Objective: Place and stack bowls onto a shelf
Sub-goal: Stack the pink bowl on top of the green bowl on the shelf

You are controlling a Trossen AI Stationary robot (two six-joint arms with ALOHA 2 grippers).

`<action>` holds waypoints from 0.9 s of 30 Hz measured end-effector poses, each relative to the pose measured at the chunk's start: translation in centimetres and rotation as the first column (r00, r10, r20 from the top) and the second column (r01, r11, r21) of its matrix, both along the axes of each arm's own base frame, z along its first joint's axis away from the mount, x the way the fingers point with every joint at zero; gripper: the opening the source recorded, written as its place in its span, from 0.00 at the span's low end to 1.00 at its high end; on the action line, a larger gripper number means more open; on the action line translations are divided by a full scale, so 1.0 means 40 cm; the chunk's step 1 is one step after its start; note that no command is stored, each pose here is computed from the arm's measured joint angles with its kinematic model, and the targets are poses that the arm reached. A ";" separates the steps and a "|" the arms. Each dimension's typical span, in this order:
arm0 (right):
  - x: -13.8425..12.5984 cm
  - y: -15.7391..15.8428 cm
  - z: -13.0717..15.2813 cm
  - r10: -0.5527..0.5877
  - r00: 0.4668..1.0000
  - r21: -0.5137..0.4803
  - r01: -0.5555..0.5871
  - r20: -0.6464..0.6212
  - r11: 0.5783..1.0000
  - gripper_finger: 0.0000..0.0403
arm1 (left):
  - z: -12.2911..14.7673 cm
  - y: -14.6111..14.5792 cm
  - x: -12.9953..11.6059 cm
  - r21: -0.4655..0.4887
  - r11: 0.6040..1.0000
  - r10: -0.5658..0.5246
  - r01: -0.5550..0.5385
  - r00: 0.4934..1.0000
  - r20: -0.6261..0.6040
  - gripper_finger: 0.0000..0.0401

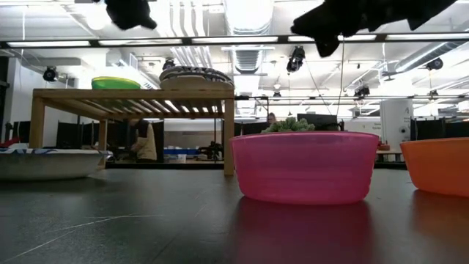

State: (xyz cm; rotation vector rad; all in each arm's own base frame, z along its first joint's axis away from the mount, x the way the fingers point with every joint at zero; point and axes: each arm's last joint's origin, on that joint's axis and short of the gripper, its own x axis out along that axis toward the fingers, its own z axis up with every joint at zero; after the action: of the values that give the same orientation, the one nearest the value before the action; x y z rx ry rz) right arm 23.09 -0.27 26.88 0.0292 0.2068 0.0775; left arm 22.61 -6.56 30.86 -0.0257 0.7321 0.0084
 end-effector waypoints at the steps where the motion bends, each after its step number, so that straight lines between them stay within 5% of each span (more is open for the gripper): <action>1: 0.007 0.000 -0.002 -0.005 1.000 0.023 0.005 -0.010 1.000 0.17 | -0.006 0.001 -0.005 -0.012 1.000 0.010 -0.010 1.000 -0.003 0.28; 6: 0.047 -0.001 0.003 -0.015 0.998 0.082 0.020 -0.061 0.996 0.17 | -0.041 0.006 -0.022 -0.020 0.999 0.027 -0.028 0.999 -0.032 0.28; 15: 0.117 -0.002 0.012 -0.019 0.942 0.106 0.057 -0.335 0.993 0.17 | -0.062 0.008 -0.027 -0.011 1.000 0.028 -0.029 0.998 -0.056 0.28; 27: 0.175 0.028 -0.029 0.042 0.662 0.136 0.091 -0.748 0.987 0.17 | -0.068 0.004 -0.031 -0.010 1.000 0.019 -0.020 0.998 -0.068 0.28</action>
State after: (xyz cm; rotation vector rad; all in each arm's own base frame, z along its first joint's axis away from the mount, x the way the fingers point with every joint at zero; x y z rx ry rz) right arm 30.09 0.86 25.74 0.2331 1.0464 0.0509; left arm 21.39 -6.41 28.15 -0.0424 0.7996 0.0241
